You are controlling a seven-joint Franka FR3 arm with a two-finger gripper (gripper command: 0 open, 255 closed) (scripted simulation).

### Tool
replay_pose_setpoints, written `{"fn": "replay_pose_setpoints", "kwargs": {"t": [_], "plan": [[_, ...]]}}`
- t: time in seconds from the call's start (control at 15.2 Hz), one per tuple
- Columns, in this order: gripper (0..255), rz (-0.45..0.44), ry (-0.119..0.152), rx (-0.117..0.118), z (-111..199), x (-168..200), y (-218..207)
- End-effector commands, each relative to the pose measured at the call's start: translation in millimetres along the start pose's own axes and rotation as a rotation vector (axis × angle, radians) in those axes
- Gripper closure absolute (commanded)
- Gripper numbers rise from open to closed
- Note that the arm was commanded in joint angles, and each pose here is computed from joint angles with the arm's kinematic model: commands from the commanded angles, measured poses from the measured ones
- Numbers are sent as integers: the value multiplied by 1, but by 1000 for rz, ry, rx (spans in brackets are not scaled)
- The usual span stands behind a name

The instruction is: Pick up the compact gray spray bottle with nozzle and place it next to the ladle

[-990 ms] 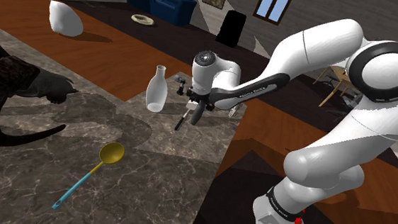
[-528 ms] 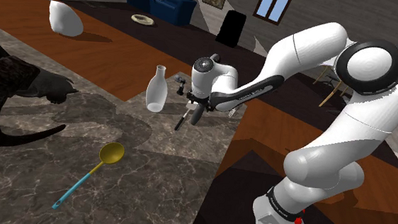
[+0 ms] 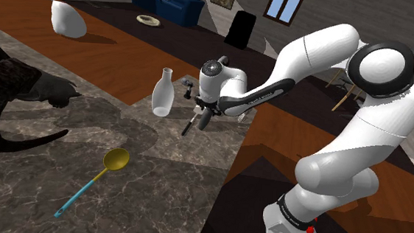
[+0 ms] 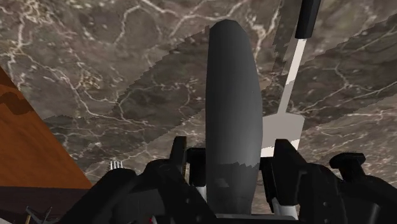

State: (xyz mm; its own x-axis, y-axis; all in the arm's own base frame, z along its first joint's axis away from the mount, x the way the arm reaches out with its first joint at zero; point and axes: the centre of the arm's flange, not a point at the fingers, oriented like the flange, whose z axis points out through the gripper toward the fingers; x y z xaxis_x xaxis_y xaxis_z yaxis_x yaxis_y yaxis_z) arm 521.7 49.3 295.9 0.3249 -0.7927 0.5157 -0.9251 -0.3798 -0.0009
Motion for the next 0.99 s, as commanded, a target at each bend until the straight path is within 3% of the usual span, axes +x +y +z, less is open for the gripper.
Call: {"fn": "replay_pose_setpoints", "kwargs": {"t": [0.0, 0.53, 0.92], "plan": [[255, 0, 0, 0, 0, 0, 0], [255, 0, 0, 0, 0, 0, 0], [255, 0, 0, 0, -27, 16, 0]]}}
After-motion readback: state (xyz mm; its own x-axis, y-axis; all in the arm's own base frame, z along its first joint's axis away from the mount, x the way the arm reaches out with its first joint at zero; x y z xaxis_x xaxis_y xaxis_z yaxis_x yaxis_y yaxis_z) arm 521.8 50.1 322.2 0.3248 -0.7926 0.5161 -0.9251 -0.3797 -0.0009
